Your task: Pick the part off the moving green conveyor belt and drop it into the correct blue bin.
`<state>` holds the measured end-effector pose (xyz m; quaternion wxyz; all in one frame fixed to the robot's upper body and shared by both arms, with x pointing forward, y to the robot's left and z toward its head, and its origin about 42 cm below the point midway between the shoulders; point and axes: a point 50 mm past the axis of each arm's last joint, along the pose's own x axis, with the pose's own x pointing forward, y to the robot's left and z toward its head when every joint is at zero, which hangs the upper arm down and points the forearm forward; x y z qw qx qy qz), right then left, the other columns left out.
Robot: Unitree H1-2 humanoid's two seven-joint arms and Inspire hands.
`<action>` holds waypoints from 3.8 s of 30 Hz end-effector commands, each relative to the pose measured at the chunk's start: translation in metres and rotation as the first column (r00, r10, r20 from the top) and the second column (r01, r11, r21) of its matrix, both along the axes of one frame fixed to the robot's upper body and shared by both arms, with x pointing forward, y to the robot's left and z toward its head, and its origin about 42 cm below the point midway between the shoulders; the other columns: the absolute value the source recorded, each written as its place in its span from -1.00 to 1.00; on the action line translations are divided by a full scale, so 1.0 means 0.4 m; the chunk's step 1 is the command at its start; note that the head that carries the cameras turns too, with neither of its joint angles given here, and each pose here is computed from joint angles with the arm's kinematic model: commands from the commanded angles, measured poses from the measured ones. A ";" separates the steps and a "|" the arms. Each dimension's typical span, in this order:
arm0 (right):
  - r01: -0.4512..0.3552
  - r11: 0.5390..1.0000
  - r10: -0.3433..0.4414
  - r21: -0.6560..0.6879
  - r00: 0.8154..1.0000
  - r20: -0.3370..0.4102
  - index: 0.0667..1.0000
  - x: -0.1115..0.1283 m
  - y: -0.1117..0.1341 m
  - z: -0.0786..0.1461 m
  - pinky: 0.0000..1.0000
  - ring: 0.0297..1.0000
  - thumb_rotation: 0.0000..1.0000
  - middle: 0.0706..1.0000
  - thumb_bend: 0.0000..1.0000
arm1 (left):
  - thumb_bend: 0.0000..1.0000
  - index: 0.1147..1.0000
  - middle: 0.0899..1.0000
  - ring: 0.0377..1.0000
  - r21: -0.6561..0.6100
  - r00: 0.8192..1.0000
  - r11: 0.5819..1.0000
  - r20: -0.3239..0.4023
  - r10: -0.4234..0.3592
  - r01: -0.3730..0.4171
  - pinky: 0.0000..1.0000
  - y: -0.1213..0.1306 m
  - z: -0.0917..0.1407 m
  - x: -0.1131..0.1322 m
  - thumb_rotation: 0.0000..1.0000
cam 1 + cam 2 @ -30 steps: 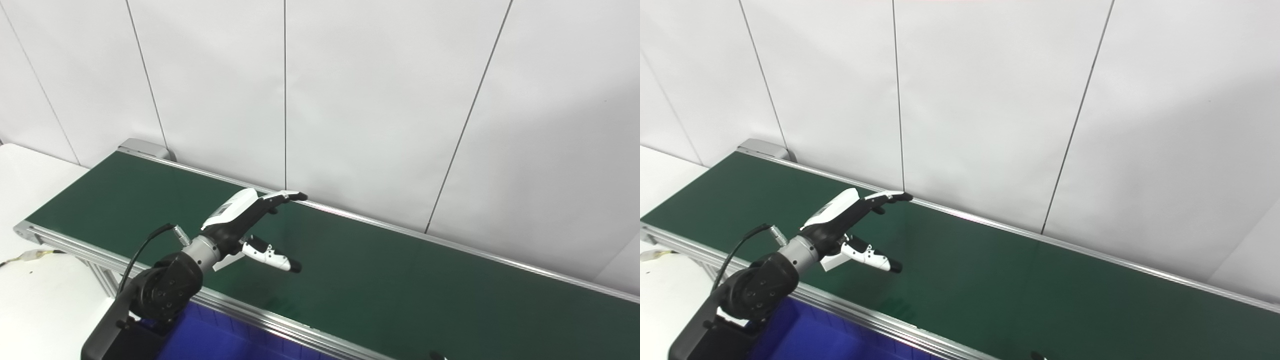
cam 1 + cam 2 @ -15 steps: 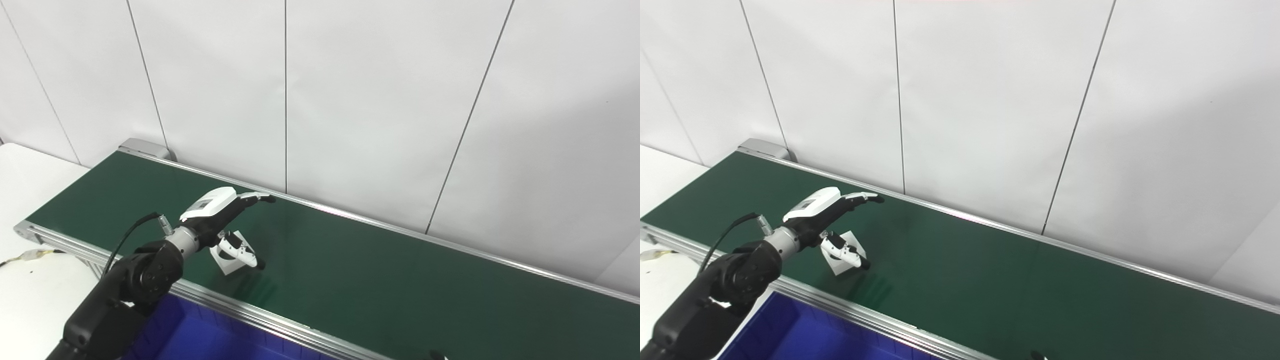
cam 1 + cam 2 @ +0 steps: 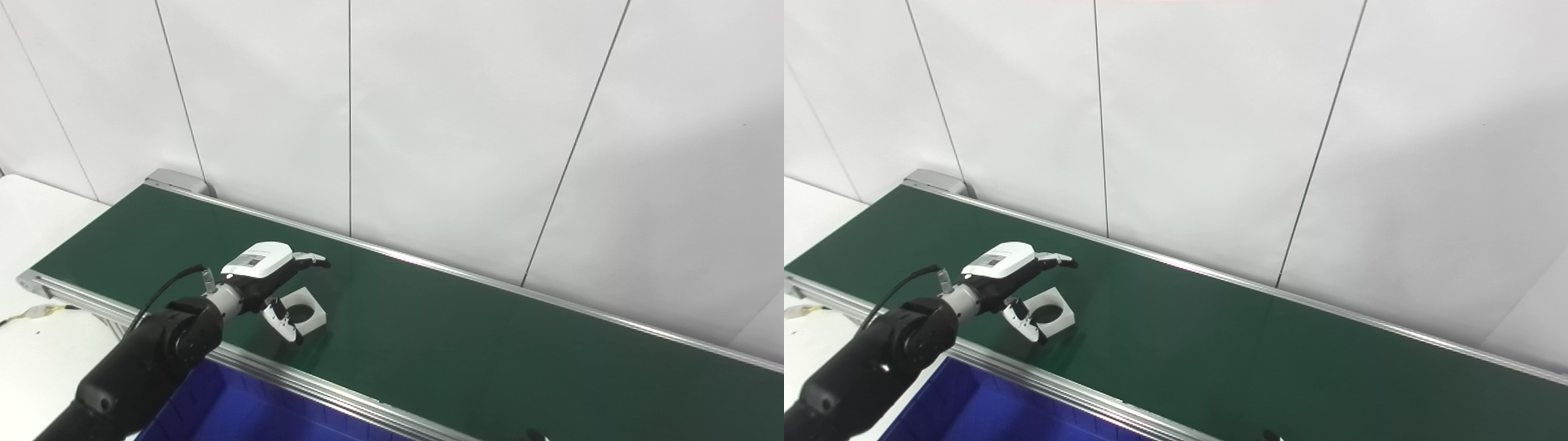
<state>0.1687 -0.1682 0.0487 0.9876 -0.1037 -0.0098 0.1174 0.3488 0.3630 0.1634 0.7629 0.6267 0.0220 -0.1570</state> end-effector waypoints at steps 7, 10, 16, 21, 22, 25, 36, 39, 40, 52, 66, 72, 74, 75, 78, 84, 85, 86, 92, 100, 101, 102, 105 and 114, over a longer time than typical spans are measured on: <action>-0.012 1.000 0.009 0.027 0.996 0.090 0.79 0.007 0.014 0.034 0.50 0.62 0.74 0.66 0.19 | 0.83 0.62 0.71 0.65 0.198 0.990 0.971 0.018 -0.143 0.137 0.49 0.001 0.033 0.055 -1.00; -0.011 1.000 0.009 0.022 0.996 0.089 0.78 0.007 0.014 0.035 0.48 0.61 0.75 0.66 0.22 | 0.83 0.61 0.70 0.61 0.223 0.984 0.959 -0.004 -0.181 0.177 0.48 -0.011 0.029 0.064 -1.00; -0.013 1.000 0.011 0.022 0.996 0.087 0.79 0.003 0.015 0.036 0.49 0.61 0.74 0.66 0.22 | 0.82 0.60 0.61 0.54 0.281 0.962 0.922 -0.023 -0.272 0.267 0.40 -0.037 0.032 0.086 -1.00; -0.013 1.000 0.011 0.025 0.996 0.086 0.79 0.001 0.019 0.036 0.49 0.62 0.73 0.66 0.22 | 0.79 0.59 0.68 0.59 0.293 0.956 0.912 -0.033 -0.291 0.288 0.45 -0.057 0.031 0.103 -1.00; -0.013 1.000 0.010 0.025 0.996 0.085 0.79 0.001 0.020 0.036 0.50 0.62 0.73 0.66 0.22 | 0.79 0.57 0.69 0.61 0.292 0.955 0.911 -0.036 -0.296 0.293 0.45 -0.062 0.030 0.107 -1.00; -0.012 1.000 0.010 0.028 0.996 0.084 0.79 0.000 0.022 0.035 0.50 0.62 0.74 0.66 0.24 | 0.75 0.56 0.70 0.63 0.316 0.945 0.893 -0.040 -0.324 0.320 0.47 -0.079 0.028 0.119 -1.00; -0.005 0.999 0.002 0.039 0.997 0.082 0.79 -0.005 0.035 0.040 0.49 0.61 0.74 0.66 0.25 | 0.70 0.51 0.55 0.54 0.401 0.886 0.800 -0.069 -0.459 0.446 0.43 -0.134 0.011 0.152 -1.00; -0.005 0.999 0.001 0.045 0.996 0.086 0.80 -0.006 0.038 0.040 0.50 0.62 0.74 0.67 0.26 | 0.77 0.50 0.53 0.51 0.400 0.874 0.787 -0.087 -0.478 0.470 0.44 -0.134 -0.005 0.152 -1.00; -0.006 0.999 0.001 0.048 0.996 0.090 0.80 -0.007 0.038 0.039 0.50 0.62 0.74 0.67 0.26 | 0.77 0.50 0.53 0.51 0.399 0.868 0.781 -0.091 -0.487 0.480 0.44 -0.136 -0.016 0.151 -1.00; -0.004 0.999 -0.001 0.051 0.995 0.101 0.79 -0.008 0.035 0.039 0.48 0.62 0.76 0.66 0.25 | 0.07 -0.09 -0.16 0.03 0.381 0.823 0.746 -0.082 -0.562 0.547 0.10 -0.164 -0.073 0.130 -1.00; -0.002 0.999 -0.002 0.048 0.995 0.100 0.79 -0.013 0.023 0.043 0.47 0.60 0.75 0.65 0.24 | 0.00 -0.18 -0.03 -0.14 0.237 0.860 0.838 0.016 -0.510 0.492 0.00 -0.174 -0.007 0.109 -1.00; -0.003 0.999 -0.002 0.047 0.995 0.100 0.78 -0.013 0.018 0.048 0.47 0.60 0.72 0.65 0.24 | 0.01 -0.11 -0.15 -0.19 0.192 0.848 0.849 0.119 -0.517 0.491 -0.08 -0.187 0.049 0.072 -1.00; -0.004 0.999 0.000 0.045 0.995 0.101 0.78 -0.012 0.016 0.049 0.47 0.61 0.72 0.65 0.23 | 0.00 -0.09 -0.17 -0.21 0.171 0.845 0.855 0.149 -0.514 0.490 -0.11 -0.191 0.072 0.053 -1.00; -0.006 0.999 0.001 0.044 0.995 0.103 0.78 -0.011 0.015 0.049 0.47 0.61 0.71 0.65 0.23 | 0.00 -0.09 -0.17 -0.21 0.156 0.842 0.858 0.168 -0.512 0.490 -0.11 -0.193 0.085 0.040 -1.00; -0.006 0.999 0.001 0.046 0.994 0.106 0.78 -0.010 0.012 0.049 0.47 0.61 0.71 0.65 0.23 | 0.00 -0.07 -0.21 -0.25 0.112 0.848 0.871 0.202 -0.491 0.478 -0.17 -0.197 0.111 0.010 -1.00; -0.006 0.999 0.001 0.043 0.994 0.111 0.78 -0.006 0.009 0.056 0.46 0.60 0.70 0.65 0.19 | 0.00 -0.08 -0.21 -0.26 -0.010 0.884 0.908 0.233 -0.406 0.420 -0.24 -0.200 0.149 -0.059 -1.00; -0.005 0.999 0.000 0.044 0.994 0.110 0.78 -0.006 0.009 0.056 0.46 0.60 0.70 0.65 0.19 | 0.00 -0.08 -0.20 -0.26 -0.031 0.886 0.909 0.239 -0.397 0.416 -0.23 -0.199 0.152 -0.070 -1.00; -0.004 0.999 -0.001 0.045 0.994 0.110 0.78 -0.007 0.009 0.056 0.46 0.61 0.69 0.65 0.20 | 0.00 -0.08 -0.19 -0.25 -0.047 0.889 0.910 0.241 -0.390 0.412 -0.22 -0.198 0.153 -0.080 -1.00; -0.005 0.999 0.001 0.033 0.992 0.123 0.77 -0.008 0.001 0.070 0.47 0.59 0.70 0.64 0.21 | 0.00 -0.09 -0.17 -0.24 -0.136 0.903 0.913 0.259 -0.342 0.385 -0.25 -0.200 0.170 -0.142 -1.00; -0.007 1.000 0.003 0.025 0.989 0.145 0.73 -0.007 -0.019 0.128 0.43 0.56 0.53 0.61 0.09 | 0.00 -0.11 -0.11 -0.22 -0.216 0.908 0.900 0.276 -0.315 0.378 -0.21 -0.208 0.186 -0.224 -1.00; -0.007 1.000 0.003 0.024 0.989 0.146 0.72 -0.007 -0.021 0.135 0.42 0.55 0.48 0.60 0.07 | 0.00 -0.10 -0.13 -0.23 -0.217 0.907 0.899 0.280 -0.316 0.380 -0.24 -0.209 0.188 -0.231 -1.00; -0.007 1.000 0.003 0.023 0.989 0.148 0.72 -0.006 -0.026 0.143 0.41 0.55 0.46 0.60 0.07 | 0.00 -0.10 -0.13 -0.23 -0.219 0.906 0.898 0.282 -0.316 0.381 -0.25 -0.210 0.189 -0.241 -1.00; -0.004 1.000 0.002 0.019 0.989 0.148 0.70 0.000 -0.038 0.168 0.39 0.52 0.37 0.58 0.07 | 0.00 -0.10 -0.13 -0.22 -0.234 0.909 0.896 0.279 -0.310 0.378 -0.23 -0.211 0.193 -0.269 -1.00; 0.007 1.000 -0.008 0.006 0.990 0.143 0.66 0.014 -0.067 0.204 0.33 0.48 0.43 0.55 0.20 | 0.00 -0.10 -0.10 -0.22 -0.294 0.930 0.888 0.205 -0.304 0.355 -0.22 -0.235 0.155 -0.343 -1.00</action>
